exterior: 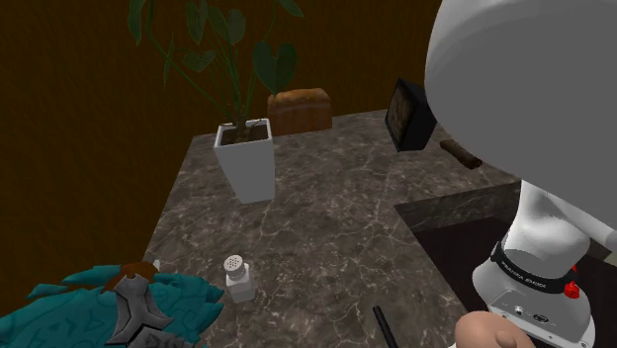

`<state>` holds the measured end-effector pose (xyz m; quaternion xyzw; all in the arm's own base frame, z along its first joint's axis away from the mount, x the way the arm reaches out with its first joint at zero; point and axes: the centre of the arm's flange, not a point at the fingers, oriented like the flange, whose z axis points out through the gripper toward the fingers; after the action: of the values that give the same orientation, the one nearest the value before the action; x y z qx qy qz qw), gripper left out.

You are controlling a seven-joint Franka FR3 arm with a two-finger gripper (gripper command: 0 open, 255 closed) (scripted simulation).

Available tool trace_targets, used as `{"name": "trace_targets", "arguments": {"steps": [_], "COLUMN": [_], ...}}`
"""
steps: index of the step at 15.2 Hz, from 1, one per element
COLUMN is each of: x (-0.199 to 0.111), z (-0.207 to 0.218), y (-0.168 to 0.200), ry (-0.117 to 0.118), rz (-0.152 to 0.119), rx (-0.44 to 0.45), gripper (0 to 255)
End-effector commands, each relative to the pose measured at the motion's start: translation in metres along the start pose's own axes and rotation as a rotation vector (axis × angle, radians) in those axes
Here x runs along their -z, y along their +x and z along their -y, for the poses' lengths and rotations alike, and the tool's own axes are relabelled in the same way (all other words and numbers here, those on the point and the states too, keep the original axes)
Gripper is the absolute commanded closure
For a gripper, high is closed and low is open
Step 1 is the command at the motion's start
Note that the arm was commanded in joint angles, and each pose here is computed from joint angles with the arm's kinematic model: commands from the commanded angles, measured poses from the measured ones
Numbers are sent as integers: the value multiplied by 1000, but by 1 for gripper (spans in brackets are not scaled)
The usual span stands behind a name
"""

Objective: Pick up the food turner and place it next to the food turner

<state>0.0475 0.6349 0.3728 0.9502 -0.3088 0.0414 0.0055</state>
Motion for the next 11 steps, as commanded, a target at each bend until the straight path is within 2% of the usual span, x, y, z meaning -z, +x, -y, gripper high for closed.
{"name": "trace_targets", "arguments": {"steps": [1,3,11], "x": [4,28,28], "z": [4,4,4], "y": [1,1,1], "ry": [-15,-15,-15], "rz": [16,16,16], "rx": [-3,-3,-3], "gripper": [0,0,0]}}
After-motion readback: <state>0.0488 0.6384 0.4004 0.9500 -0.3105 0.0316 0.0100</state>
